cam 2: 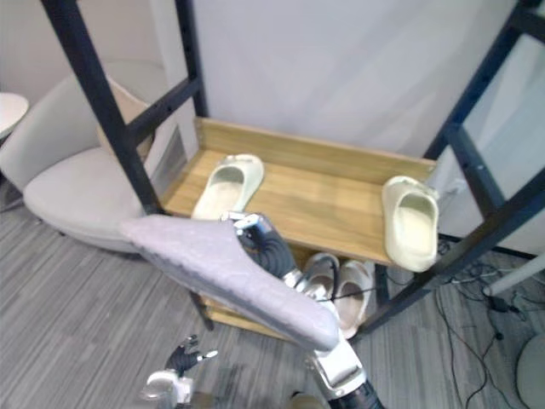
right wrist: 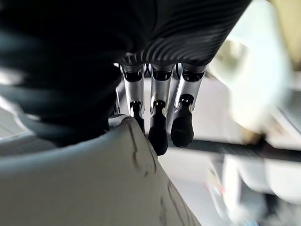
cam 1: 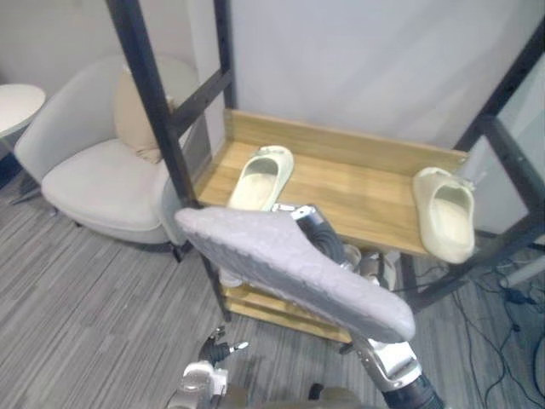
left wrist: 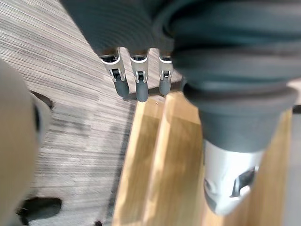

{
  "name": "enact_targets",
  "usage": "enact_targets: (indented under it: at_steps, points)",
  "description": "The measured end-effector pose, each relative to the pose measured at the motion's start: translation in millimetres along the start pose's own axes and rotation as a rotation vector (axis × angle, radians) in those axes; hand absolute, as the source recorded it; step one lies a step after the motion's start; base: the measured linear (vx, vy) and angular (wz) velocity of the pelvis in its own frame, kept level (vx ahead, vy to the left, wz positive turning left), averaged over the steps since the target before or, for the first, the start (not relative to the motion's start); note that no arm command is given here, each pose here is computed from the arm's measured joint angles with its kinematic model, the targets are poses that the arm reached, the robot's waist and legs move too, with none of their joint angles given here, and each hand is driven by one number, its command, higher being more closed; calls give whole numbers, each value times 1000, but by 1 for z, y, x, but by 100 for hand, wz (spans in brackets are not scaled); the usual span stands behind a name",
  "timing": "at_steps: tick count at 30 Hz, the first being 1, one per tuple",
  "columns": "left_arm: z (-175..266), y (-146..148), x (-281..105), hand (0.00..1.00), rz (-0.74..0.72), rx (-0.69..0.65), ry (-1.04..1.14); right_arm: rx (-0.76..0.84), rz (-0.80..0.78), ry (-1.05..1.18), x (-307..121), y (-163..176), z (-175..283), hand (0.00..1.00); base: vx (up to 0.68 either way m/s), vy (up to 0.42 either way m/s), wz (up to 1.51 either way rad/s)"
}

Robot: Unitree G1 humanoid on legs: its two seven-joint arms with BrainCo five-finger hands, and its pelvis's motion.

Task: Organize the slippers on the shoe rack

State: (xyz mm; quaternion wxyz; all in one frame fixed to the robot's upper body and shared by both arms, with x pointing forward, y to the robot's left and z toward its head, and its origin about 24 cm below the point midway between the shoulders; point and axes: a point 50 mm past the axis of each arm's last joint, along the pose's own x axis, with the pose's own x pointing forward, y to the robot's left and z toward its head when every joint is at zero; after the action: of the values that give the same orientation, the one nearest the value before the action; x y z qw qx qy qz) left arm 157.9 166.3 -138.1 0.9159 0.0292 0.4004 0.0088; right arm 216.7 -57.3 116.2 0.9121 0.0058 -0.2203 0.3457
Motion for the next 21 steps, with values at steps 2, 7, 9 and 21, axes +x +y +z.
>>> enact_targets:
  at_steps: [2, 7, 9, 21]
  points:
    - [4, 2, 1, 0, 9, 3, -14, -11, 41, 28, 1, 5, -6, 100, -117, -7, 12]
    - [23, 9, 6, 0, 39, -2, -72, -97, 105, 107, 1, 3, -20, 100, -128, -23, 17]
    - [31, 12, 9, 0, 52, -10, -92, -141, 102, 130, 0, -2, -22, 100, -132, -15, 11]
    - [93, 14, 14, 0, 159, -238, -323, -420, -115, 124, 19, -44, -20, 100, -85, 17, -12]
